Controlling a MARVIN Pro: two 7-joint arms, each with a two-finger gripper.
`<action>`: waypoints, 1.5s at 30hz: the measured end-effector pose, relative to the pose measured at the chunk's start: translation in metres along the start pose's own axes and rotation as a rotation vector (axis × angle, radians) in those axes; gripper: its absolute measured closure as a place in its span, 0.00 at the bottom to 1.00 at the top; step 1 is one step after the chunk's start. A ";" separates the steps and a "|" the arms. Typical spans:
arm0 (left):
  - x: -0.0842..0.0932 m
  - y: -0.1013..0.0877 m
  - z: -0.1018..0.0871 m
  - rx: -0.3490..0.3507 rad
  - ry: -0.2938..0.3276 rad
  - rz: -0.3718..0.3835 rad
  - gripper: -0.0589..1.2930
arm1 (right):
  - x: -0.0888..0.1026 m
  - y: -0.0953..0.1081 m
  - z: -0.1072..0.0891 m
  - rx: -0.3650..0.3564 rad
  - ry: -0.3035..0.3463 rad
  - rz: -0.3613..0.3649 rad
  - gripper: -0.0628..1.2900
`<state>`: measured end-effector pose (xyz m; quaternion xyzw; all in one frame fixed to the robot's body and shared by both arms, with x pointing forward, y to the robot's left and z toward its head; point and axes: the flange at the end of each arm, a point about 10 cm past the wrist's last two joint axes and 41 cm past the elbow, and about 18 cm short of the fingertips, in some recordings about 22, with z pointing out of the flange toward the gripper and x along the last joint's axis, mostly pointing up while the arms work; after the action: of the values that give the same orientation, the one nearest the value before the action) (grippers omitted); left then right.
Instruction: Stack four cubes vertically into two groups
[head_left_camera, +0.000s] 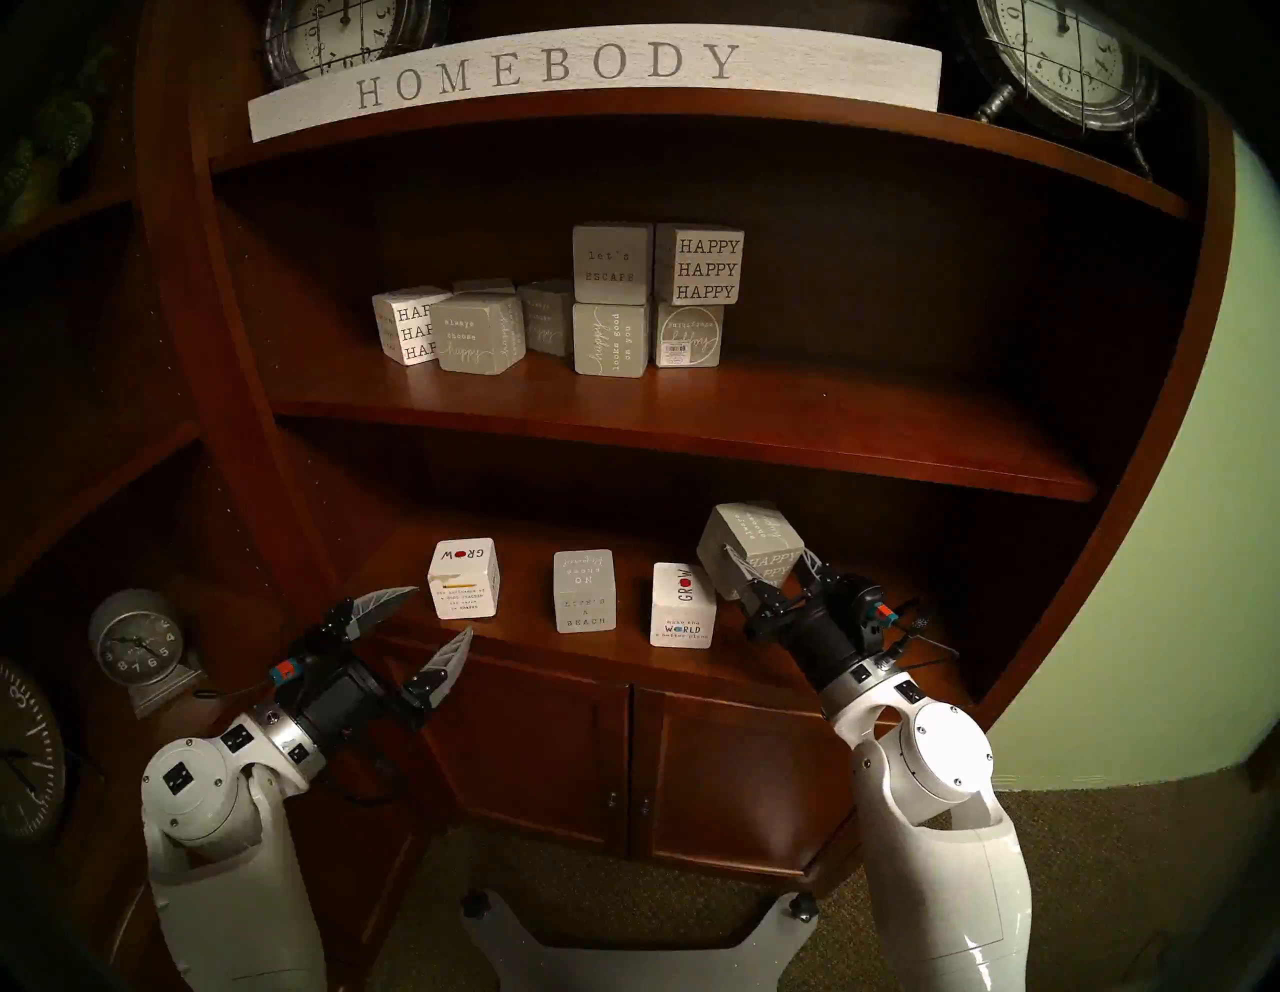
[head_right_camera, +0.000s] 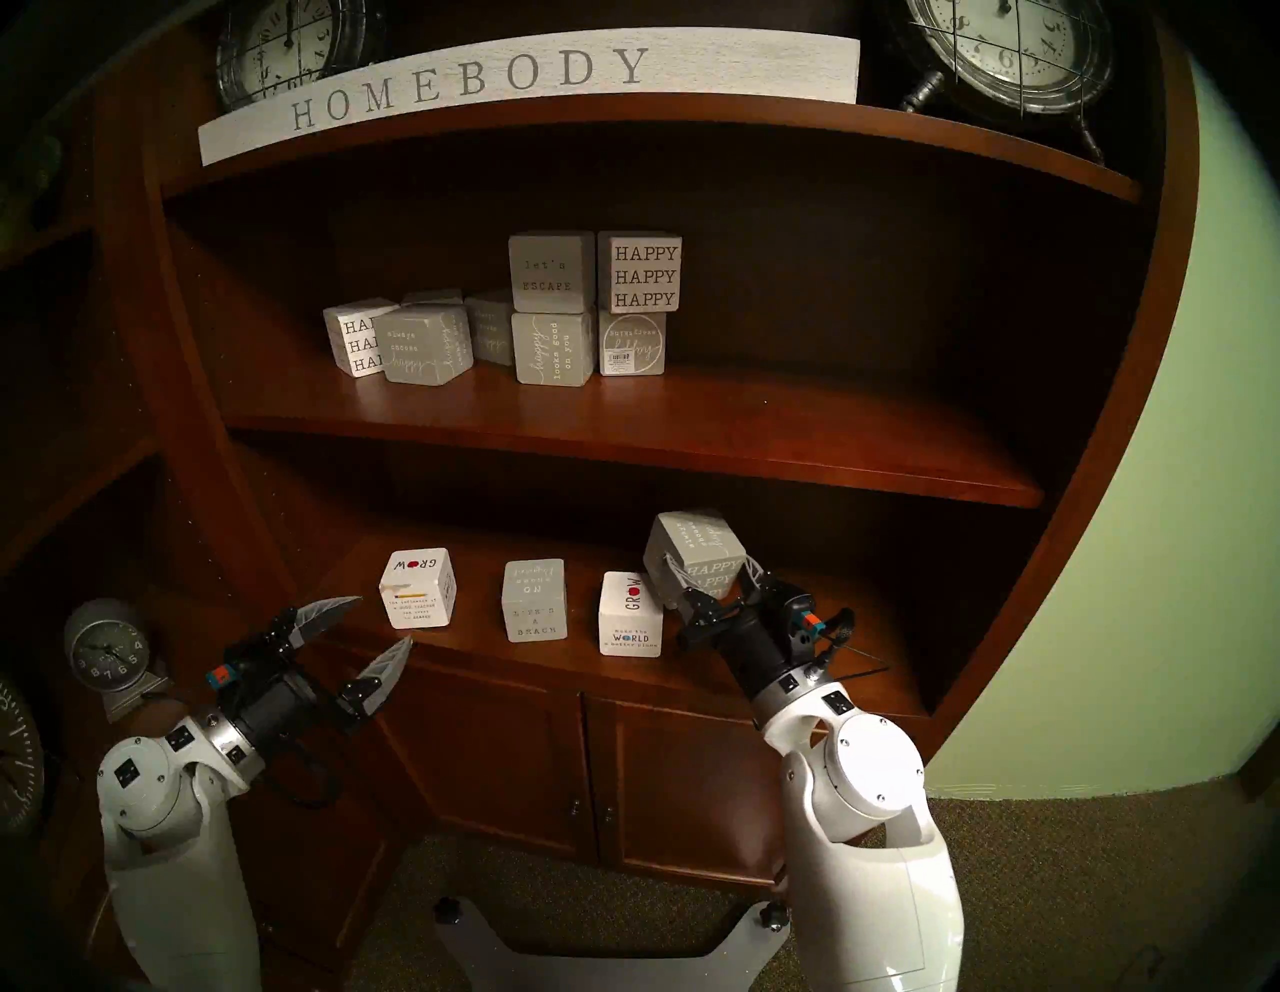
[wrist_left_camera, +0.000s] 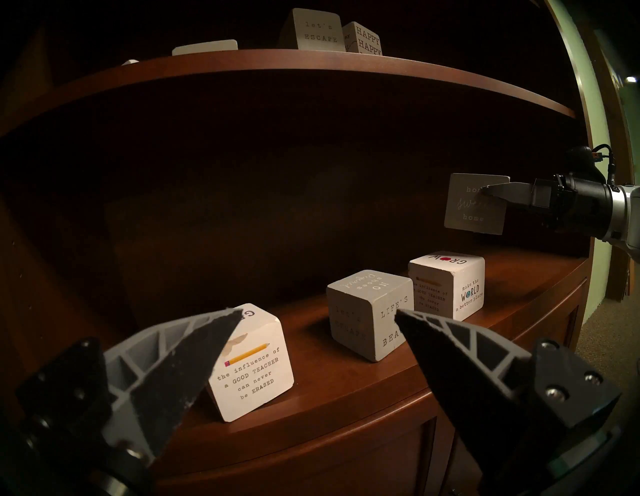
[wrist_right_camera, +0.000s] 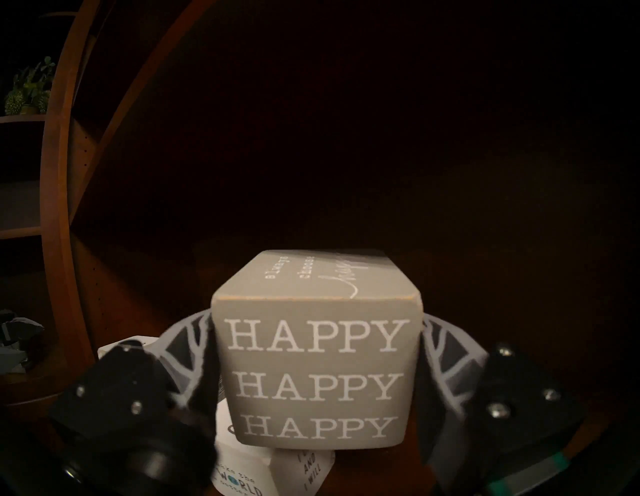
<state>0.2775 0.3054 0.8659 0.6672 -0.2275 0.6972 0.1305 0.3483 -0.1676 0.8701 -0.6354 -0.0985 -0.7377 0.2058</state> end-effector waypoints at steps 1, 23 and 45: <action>0.000 0.000 0.000 0.000 0.000 0.000 0.05 | -0.001 -0.003 0.001 0.002 -0.004 0.000 0.37; 0.000 0.000 0.000 0.000 0.000 0.000 0.05 | -0.010 -0.032 0.011 0.032 -0.024 -0.002 0.37; 0.000 0.000 0.000 0.000 0.000 0.000 0.05 | -0.025 -0.034 0.021 0.041 -0.057 -0.012 0.32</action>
<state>0.2775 0.3054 0.8659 0.6672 -0.2275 0.6972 0.1304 0.3548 -0.1241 0.8531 -0.6512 -0.1232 -0.7183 0.2115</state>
